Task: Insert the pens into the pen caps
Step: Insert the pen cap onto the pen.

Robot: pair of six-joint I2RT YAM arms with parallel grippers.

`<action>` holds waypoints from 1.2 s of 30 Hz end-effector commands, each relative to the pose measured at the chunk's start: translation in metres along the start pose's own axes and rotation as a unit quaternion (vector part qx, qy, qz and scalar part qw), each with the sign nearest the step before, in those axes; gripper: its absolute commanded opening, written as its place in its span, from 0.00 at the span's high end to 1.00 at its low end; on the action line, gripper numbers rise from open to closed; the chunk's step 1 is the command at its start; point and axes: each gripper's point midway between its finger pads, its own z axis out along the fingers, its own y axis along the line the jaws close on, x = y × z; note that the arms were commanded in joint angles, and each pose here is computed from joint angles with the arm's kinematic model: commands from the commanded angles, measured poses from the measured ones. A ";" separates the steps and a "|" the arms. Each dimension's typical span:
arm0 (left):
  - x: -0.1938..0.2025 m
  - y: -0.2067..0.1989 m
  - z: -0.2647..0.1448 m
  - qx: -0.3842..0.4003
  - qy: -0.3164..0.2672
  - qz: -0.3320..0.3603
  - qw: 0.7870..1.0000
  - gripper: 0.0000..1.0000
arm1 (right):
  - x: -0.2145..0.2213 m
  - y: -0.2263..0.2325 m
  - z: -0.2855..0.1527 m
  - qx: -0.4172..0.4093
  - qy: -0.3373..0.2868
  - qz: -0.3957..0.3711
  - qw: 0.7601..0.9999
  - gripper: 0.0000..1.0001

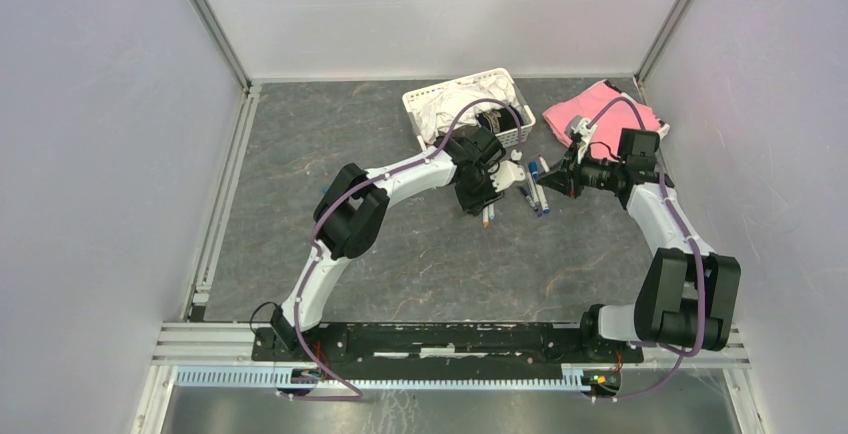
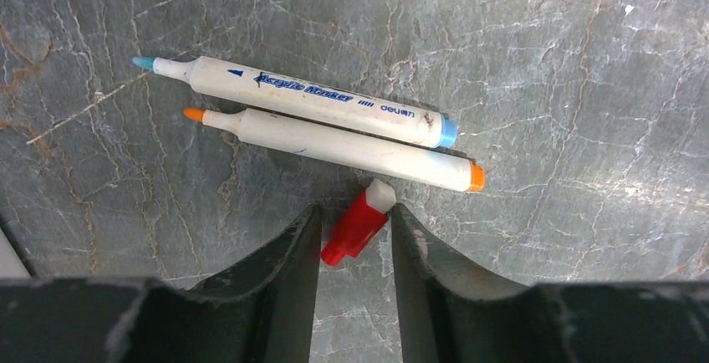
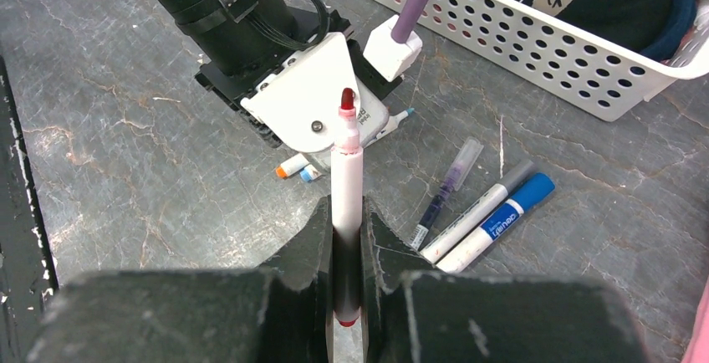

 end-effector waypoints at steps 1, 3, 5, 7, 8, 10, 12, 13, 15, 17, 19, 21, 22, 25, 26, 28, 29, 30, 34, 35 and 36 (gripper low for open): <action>0.002 -0.004 0.005 0.009 0.009 0.012 1.000 0.61 | -0.016 -0.002 -0.002 -0.007 -0.016 -0.021 1.000 1.00; 0.004 -0.004 0.005 0.006 0.012 0.010 1.000 0.63 | -0.016 -0.002 -0.002 -0.008 -0.016 -0.021 1.000 1.00; 0.007 -0.005 0.004 0.004 0.016 0.007 1.000 0.66 | -0.016 -0.002 -0.002 -0.009 -0.016 -0.020 1.000 1.00; 0.009 -0.004 0.003 0.001 0.016 0.004 1.000 0.71 | -0.016 -0.001 -0.002 -0.009 -0.016 -0.020 1.000 1.00; 0.008 -0.004 0.002 -0.003 0.015 0.003 1.000 0.75 | -0.016 -0.001 -0.002 -0.009 -0.017 -0.020 1.000 1.00; 0.011 -0.005 0.001 -0.006 0.012 -0.005 1.000 0.82 | -0.016 -0.001 -0.002 -0.010 -0.017 -0.020 1.000 1.00; 0.012 -0.006 -0.002 -0.014 0.004 -0.013 1.000 0.87 | -0.015 0.000 -0.002 -0.012 -0.017 -0.018 1.000 1.00; 0.011 -0.005 -0.004 -0.020 -0.002 -0.017 1.000 0.90 | -0.015 0.001 -0.002 -0.014 -0.017 -0.017 1.000 1.00; 0.010 -0.004 -0.010 -0.036 -0.017 -0.035 0.999 0.95 | -0.015 0.002 -0.002 -0.016 -0.020 -0.017 1.000 1.00; 0.008 -0.002 -0.020 -0.058 -0.033 -0.055 0.996 0.98 | -0.015 0.004 -0.001 -0.022 -0.023 -0.014 0.999 1.00; 0.005 0.002 -0.033 -0.086 -0.057 -0.080 0.991 0.98 | -0.015 0.007 0.000 -0.029 -0.026 -0.012 0.999 1.00; 0.000 0.009 -0.051 -0.121 -0.093 -0.111 0.982 0.98 | -0.016 0.010 0.001 -0.036 -0.031 -0.012 0.999 1.00; -0.003 0.009 -0.061 -0.133 -0.115 -0.130 0.976 0.98 | -0.016 0.013 0.002 -0.040 -0.032 -0.013 0.999 1.00; -0.009 0.008 -0.094 -0.167 -0.189 -0.192 0.948 0.98 | -0.018 0.023 0.009 -0.054 -0.037 -0.021 0.998 1.00; -0.010 0.004 -0.102 -0.166 -0.218 -0.215 0.937 0.98 | -0.018 0.028 0.012 -0.060 -0.037 -0.023 0.997 1.00; -0.015 0.000 -0.135 -0.180 -0.285 -0.257 0.906 0.98 | -0.018 0.036 0.019 -0.073 -0.037 -0.025 0.996 1.00; -0.016 -0.003 -0.146 -0.180 -0.318 -0.273 0.890 0.98 | -0.018 0.041 0.022 -0.081 -0.037 -0.026 0.996 1.00; -0.009 -0.011 -0.153 -0.172 -0.342 -0.300 0.874 0.98 | -0.019 0.047 0.026 -0.089 -0.037 -0.027 0.995 1.00; -0.005 -0.025 -0.203 -0.151 -0.475 -0.367 0.786 0.98 | -0.020 0.077 0.045 -0.131 -0.040 -0.033 0.990 1.00; -0.005 -0.027 -0.219 -0.145 -0.512 -0.378 0.758 0.98 | -0.021 0.086 0.050 -0.141 -0.041 -0.034 0.989 1.00; 0.002 -0.030 -0.226 -0.139 -0.530 -0.394 0.738 0.98 | -0.021 0.094 0.054 -0.151 -0.043 -0.032 0.987 1.00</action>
